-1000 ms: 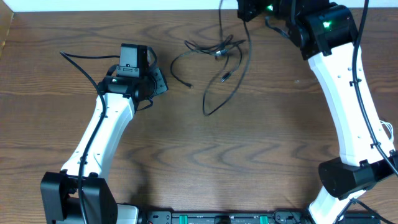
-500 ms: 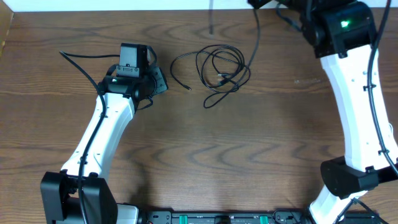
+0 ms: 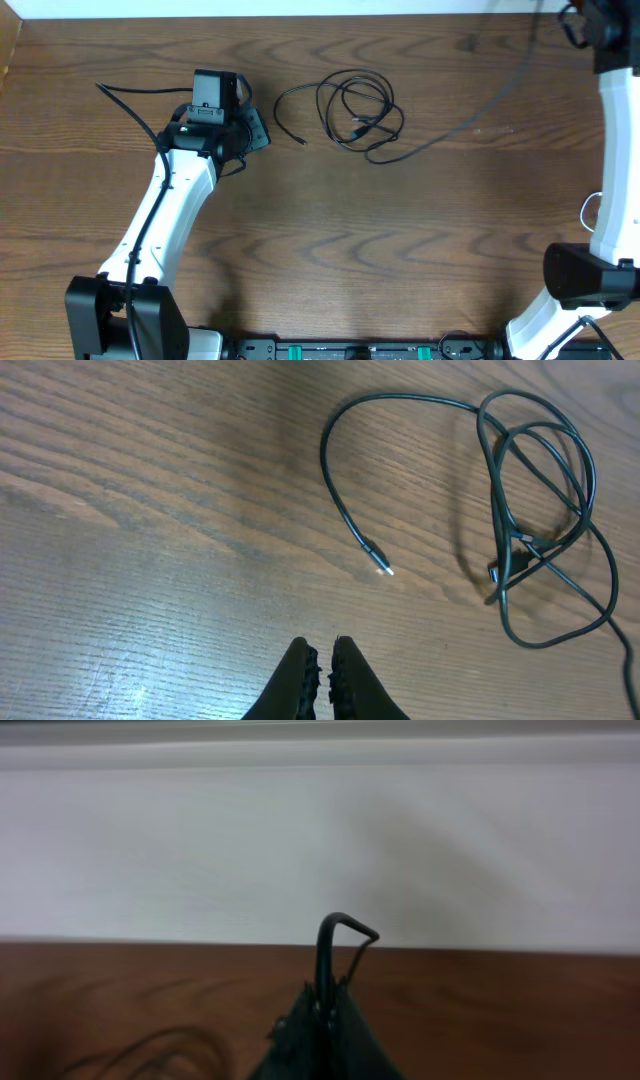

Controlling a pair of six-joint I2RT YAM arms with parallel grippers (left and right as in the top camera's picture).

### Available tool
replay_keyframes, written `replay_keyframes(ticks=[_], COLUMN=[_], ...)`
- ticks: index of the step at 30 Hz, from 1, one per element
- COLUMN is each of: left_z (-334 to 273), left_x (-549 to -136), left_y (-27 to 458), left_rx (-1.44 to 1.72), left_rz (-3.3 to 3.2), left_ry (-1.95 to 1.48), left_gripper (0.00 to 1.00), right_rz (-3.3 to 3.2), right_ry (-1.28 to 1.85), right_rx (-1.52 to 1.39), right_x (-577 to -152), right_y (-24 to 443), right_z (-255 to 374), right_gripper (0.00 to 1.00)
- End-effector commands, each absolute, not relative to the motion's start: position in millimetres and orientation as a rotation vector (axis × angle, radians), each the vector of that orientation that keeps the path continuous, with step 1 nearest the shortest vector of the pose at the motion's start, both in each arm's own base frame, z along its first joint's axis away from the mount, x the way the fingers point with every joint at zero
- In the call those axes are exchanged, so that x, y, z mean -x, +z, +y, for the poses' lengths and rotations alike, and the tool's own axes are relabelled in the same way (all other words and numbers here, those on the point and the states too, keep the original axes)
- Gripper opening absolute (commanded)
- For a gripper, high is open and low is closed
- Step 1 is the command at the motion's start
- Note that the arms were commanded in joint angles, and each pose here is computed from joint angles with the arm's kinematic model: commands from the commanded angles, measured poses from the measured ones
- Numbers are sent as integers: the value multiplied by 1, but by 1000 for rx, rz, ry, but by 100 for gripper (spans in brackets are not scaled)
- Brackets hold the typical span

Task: Untangle cables

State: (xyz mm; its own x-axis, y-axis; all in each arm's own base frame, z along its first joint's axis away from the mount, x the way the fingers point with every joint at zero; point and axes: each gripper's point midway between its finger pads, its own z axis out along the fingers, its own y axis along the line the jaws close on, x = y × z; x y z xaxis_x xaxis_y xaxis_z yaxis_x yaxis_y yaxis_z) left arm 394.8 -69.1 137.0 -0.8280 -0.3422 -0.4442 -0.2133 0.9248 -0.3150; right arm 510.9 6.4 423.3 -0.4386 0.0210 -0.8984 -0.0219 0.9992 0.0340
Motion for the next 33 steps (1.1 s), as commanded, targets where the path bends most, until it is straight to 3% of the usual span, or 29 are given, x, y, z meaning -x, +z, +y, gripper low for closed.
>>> replay_keyframes(ticks=[1, 7, 16, 17, 18, 21, 22, 24, 27, 33], left_z=[-68, -68, -68, -68, -68, -68, -68, -68, -68, -68], left_x=[-397, -397, -395, -395, -395, -395, -395, -395, -395, -395], left_y=[135, 135, 134, 134, 134, 134, 134, 134, 134, 134], left_rx=[406, 406, 407, 407, 407, 408, 407, 407, 407, 408], left_rz=[2576, 2576, 2585, 2585, 2585, 2586, 2585, 2584, 2584, 2584], left_ry=[-337, -337, -334, -334, -334, -334, -334, -335, -335, -335], left_gripper=[8, 8, 8, 8, 8, 8, 8, 8, 8, 8], right_rz=[2033, 2193, 2400, 2421, 2448, 2521, 2548, 2580, 2581, 2535], right_ry=[-322, -426, -467, -469, -472, -480, -476, -468, -375, 177], right_rx=[-188, -314, -446, -456, -478, -543, -558, -577, -544, -306], right_x=[-488, -472, -481, -481, -480, -473, -469, -463, -467, -494], right_y=[430, 383, 290, 280, 269, 241, 234, 227, 229, 242], right_z=[-84, -154, -213, -218, -225, -235, -236, -235, -222, -143], right_gripper=[1, 1, 4, 9, 22, 78, 86, 95, 99, 99])
